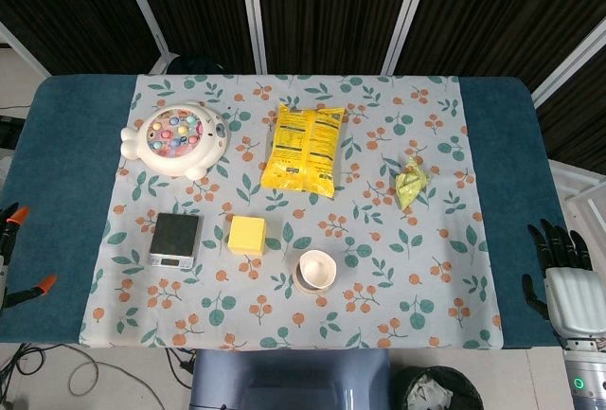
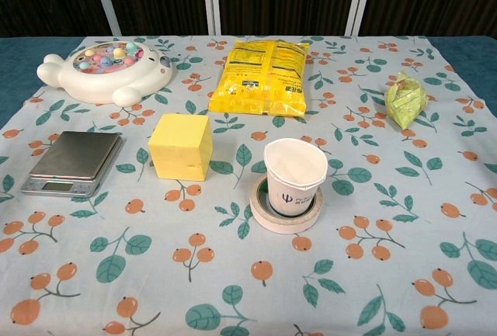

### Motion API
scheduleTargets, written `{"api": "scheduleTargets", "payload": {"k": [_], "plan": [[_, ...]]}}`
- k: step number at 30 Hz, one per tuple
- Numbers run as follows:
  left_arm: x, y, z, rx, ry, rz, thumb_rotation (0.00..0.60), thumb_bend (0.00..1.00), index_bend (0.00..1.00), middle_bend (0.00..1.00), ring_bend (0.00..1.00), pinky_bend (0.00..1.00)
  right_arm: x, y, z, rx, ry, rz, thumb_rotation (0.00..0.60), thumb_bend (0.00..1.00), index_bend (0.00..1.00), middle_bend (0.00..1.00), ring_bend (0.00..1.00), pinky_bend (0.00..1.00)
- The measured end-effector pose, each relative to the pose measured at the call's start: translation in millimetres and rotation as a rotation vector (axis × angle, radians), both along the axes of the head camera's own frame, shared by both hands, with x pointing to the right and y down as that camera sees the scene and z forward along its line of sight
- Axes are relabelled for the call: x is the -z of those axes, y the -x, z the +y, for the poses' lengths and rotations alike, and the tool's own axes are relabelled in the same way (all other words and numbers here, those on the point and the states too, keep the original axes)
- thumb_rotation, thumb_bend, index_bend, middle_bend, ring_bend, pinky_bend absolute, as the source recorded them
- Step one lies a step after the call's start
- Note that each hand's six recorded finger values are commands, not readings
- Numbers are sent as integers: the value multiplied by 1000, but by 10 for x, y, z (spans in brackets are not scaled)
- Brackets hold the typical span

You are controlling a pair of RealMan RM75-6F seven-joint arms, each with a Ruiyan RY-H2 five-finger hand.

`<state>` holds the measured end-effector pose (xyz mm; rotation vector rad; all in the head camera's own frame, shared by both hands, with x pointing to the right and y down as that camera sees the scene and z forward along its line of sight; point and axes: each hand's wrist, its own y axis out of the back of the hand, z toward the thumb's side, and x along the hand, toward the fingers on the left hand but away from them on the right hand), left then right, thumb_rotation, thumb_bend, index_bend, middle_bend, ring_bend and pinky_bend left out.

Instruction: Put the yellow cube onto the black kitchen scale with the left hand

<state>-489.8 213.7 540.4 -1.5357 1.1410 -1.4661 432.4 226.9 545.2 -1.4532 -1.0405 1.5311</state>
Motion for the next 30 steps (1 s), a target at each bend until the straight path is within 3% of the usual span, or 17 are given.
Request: {"api": "scheduleTargets", "payload": {"k": [22,25,30], "plan": [[-8,4,14,-3,17,-10,600,116,0,15,0,33,14,-9,2,-9,-1,-1,600,560,0,27,3,11],[-8,-21,12,-16,16,-6,600,155,0,105,59,104,18,-21,-1,-15,-1,1,600,560,0,27,3,11],[-14,-129,4,-91,16,4,600,299,25,356,246,327,11,-31,-2,-22,1,2,600,559,0,27,3,11]]}}
